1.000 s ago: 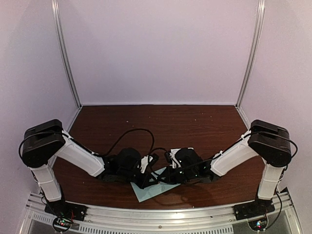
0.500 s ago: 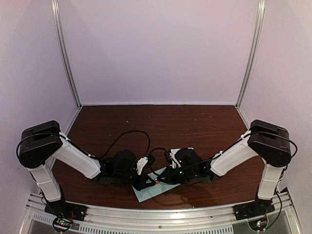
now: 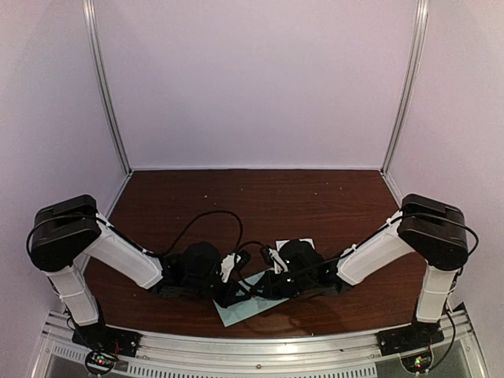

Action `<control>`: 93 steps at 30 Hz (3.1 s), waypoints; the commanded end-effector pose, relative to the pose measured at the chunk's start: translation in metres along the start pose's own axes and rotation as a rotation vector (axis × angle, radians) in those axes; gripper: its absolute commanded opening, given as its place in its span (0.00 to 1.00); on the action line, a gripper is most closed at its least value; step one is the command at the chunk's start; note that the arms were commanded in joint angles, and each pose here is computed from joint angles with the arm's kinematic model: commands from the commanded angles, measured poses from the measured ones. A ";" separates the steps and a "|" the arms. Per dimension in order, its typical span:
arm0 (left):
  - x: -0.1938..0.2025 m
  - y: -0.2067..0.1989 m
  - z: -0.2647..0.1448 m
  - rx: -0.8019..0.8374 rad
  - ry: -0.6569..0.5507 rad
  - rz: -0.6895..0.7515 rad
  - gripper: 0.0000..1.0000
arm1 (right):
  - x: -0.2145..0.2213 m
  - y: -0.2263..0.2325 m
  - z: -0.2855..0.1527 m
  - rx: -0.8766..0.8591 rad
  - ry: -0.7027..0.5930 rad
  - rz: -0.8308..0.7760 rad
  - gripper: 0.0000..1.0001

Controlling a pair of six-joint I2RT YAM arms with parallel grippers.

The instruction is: Place the letter into the envelope and seal it

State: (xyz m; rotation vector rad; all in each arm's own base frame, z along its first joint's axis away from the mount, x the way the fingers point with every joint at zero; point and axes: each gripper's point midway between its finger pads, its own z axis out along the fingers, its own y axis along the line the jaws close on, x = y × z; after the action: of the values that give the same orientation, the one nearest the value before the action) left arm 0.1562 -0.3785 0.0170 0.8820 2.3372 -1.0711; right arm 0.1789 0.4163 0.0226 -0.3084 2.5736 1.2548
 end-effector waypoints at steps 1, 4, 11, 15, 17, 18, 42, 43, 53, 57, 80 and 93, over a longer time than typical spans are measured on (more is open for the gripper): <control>0.021 0.016 0.000 -0.054 0.065 -0.029 0.00 | 0.036 -0.040 -0.007 0.139 0.099 0.029 0.00; 0.020 0.015 -0.001 -0.056 0.060 -0.028 0.00 | 0.037 -0.047 -0.009 0.166 0.092 0.045 0.00; 0.003 0.006 -0.016 -0.059 0.012 0.017 0.00 | 0.038 -0.058 -0.010 0.210 0.085 0.076 0.00; -0.003 -0.012 -0.021 0.011 0.000 0.036 0.00 | 0.036 -0.057 -0.011 0.208 0.079 0.074 0.00; -0.002 -0.021 -0.021 0.033 0.002 0.051 0.00 | 0.036 -0.057 -0.011 0.208 0.079 0.074 0.00; -0.001 -0.025 -0.020 0.045 0.004 0.058 0.00 | 0.036 -0.056 -0.012 0.206 0.076 0.074 0.00; 0.040 -0.006 -0.002 0.009 0.123 0.005 0.00 | 0.034 -0.041 0.006 0.159 0.108 0.040 0.00; 0.041 -0.006 -0.002 0.008 0.123 0.006 0.00 | 0.034 -0.040 0.006 0.158 0.108 0.040 0.00; 0.041 -0.005 -0.002 0.002 0.126 0.006 0.00 | 0.029 -0.038 0.006 0.167 0.095 0.040 0.00; 0.042 -0.003 -0.003 -0.007 0.126 0.000 0.00 | 0.025 -0.046 -0.006 0.187 0.068 0.057 0.00; 0.042 0.001 -0.005 -0.028 0.115 -0.010 0.00 | 0.036 -0.076 -0.033 0.262 0.057 0.100 0.00; -0.006 -0.009 -0.025 -0.083 -0.023 -0.014 0.07 | 0.016 -0.046 -0.055 0.202 -0.012 0.017 0.00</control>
State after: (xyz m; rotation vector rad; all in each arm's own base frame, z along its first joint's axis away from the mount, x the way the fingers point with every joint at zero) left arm 0.1356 -0.3719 0.0194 0.9134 2.3717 -1.0608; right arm 0.1703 0.3710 0.0226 -0.2351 2.6321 1.1377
